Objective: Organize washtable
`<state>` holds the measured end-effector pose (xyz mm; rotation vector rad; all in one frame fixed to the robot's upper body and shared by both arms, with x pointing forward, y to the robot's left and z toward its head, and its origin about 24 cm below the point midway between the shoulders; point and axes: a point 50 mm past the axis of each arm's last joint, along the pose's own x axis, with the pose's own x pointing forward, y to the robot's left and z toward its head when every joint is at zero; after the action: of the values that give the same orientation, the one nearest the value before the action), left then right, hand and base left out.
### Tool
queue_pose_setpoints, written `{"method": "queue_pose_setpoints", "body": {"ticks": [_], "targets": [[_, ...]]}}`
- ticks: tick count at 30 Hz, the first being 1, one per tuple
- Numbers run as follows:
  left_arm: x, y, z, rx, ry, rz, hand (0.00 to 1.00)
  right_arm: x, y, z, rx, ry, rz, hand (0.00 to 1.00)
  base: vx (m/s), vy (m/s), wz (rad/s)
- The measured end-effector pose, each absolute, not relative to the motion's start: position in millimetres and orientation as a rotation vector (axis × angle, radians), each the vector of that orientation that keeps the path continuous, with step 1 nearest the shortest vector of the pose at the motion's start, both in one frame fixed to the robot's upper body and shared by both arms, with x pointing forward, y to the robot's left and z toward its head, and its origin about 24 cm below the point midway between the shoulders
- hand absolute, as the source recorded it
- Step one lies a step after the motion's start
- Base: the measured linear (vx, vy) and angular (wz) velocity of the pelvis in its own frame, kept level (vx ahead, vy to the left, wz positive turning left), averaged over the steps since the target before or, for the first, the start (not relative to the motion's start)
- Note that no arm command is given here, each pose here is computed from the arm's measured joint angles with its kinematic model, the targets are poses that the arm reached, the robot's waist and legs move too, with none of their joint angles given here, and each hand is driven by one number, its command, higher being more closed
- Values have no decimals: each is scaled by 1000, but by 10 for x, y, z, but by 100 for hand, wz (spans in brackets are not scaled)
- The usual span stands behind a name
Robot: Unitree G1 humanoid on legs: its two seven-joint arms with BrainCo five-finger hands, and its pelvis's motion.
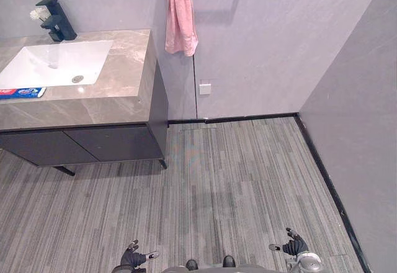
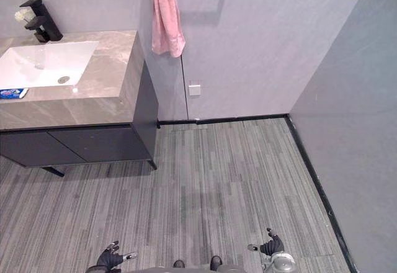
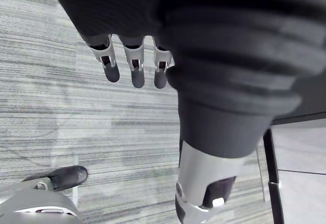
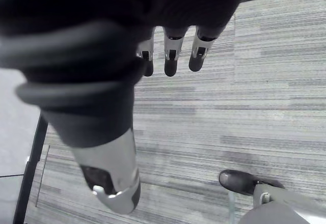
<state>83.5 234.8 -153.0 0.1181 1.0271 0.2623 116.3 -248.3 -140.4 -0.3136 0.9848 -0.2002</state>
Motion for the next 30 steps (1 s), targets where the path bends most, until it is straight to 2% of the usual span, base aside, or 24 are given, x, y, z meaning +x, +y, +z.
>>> {"method": "queue_pose_setpoints", "body": {"ticks": [30], "targets": [[807,2382,-1528,104,1028,294,0,1105,-2473,-1431,-244,1002,-261,0,-14,-17,-4]]}}
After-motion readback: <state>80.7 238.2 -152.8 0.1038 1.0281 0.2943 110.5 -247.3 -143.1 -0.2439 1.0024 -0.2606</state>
